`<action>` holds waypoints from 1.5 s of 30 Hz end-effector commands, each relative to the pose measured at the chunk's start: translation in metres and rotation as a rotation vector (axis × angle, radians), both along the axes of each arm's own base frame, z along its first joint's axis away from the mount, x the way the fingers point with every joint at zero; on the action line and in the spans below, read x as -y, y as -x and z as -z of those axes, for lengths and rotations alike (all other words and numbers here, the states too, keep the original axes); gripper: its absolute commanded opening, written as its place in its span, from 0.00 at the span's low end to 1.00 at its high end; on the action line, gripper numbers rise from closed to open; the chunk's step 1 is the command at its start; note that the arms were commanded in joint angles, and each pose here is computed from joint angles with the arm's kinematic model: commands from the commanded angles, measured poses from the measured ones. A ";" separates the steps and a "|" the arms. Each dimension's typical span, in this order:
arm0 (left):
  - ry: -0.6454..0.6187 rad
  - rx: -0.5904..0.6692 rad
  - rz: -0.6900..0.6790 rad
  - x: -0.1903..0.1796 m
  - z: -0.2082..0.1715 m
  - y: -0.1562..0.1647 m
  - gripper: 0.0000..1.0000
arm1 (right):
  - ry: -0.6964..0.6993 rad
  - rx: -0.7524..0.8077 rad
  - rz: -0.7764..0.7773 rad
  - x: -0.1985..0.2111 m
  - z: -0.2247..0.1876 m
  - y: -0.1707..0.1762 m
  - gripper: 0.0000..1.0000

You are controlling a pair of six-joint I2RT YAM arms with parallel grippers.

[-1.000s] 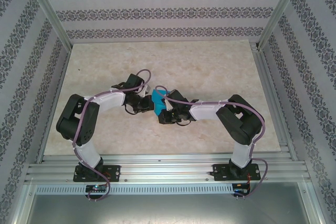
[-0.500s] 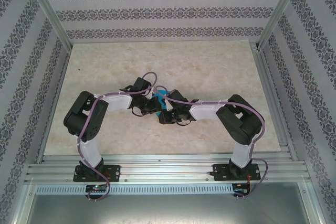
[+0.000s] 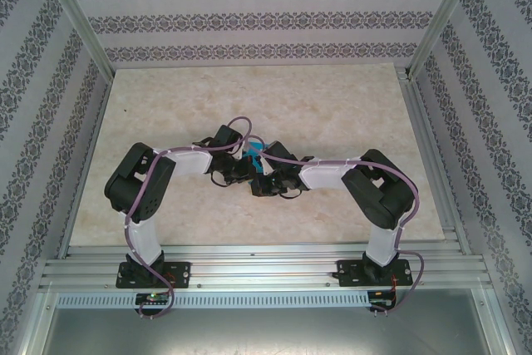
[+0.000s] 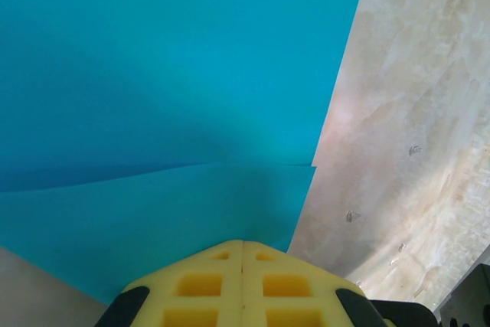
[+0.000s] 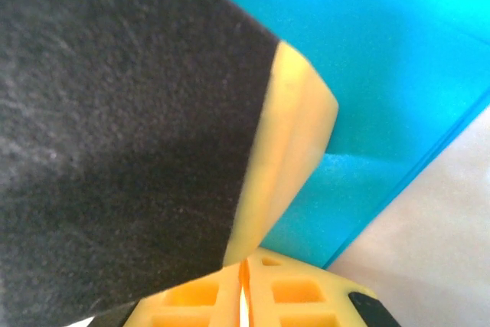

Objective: Fold a paper plane with a square sheet of paper (fold left side to right side)
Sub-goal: Third fold the triangle at the center of the table.

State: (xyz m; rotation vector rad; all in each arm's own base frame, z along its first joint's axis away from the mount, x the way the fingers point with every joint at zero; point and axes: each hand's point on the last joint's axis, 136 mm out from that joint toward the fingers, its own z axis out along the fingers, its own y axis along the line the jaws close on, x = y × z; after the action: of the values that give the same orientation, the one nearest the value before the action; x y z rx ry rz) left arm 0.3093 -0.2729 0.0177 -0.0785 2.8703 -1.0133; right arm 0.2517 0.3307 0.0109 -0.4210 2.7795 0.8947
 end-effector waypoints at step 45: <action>-0.150 0.373 -0.139 -0.117 0.011 -0.047 0.31 | 0.206 -0.196 -0.032 0.040 0.062 0.044 0.09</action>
State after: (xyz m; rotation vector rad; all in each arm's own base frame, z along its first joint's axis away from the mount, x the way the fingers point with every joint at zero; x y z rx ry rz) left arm 0.3390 -0.2047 0.0258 0.0428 2.5683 -0.9515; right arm 0.2596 0.3422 0.0103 -0.4612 2.7452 0.9292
